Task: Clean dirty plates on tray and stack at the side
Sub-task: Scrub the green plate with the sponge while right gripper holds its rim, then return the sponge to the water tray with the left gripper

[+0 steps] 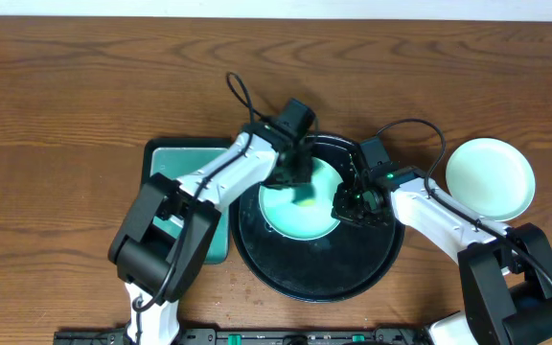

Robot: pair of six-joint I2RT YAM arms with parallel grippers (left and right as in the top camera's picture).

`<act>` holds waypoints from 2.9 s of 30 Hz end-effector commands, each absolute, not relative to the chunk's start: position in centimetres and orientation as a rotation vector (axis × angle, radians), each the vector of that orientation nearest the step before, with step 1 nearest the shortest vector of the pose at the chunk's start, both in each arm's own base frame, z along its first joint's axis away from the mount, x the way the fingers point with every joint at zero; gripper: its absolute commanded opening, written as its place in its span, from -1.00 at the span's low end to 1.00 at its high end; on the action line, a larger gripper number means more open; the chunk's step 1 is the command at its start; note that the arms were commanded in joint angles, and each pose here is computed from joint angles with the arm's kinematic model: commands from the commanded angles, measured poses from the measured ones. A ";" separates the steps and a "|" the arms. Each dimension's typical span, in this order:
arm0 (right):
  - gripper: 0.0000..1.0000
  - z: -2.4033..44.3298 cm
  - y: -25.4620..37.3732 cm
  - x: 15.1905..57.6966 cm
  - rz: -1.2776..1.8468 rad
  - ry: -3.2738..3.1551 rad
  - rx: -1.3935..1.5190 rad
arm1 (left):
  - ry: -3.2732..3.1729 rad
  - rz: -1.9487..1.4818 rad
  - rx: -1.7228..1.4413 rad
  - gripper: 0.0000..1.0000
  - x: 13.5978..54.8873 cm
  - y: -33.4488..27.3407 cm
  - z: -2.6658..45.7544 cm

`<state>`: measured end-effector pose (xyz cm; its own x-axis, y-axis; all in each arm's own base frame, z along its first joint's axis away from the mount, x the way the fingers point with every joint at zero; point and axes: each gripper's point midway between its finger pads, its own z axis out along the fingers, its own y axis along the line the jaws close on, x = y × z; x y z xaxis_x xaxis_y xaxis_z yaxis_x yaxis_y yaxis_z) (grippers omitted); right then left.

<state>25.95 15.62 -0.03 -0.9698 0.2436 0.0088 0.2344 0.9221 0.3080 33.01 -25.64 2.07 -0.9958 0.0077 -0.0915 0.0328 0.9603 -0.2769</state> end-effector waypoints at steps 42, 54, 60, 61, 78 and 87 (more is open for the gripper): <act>-0.98 -2.2 14.0 24.4 0.334 3.114 0.335 | 3.069 0.545 -0.031 -0.86 28.4 -15.5 1.7; -0.98 -2.2 14.1 24.4 0.335 3.115 0.316 | 2.981 0.240 -0.181 -0.86 30.5 -15.4 10.8; -0.98 -2.2 14.3 25.0 0.344 3.088 0.040 | 2.878 0.163 -0.284 -0.86 30.7 -10.2 16.6; -0.98 -2.1 14.3 25.1 0.346 3.079 -0.010 | 2.879 0.171 -0.305 -0.86 30.6 -9.2 16.9; -0.43 -1.9 15.3 26.0 0.372 3.014 -0.176 | 3.072 -0.026 -0.499 -0.42 27.0 -3.0 4.7; -0.98 1.7 16.8 29.0 0.409 2.892 -0.266 | 2.908 -0.109 -0.439 0.17 27.0 -2.9 12.0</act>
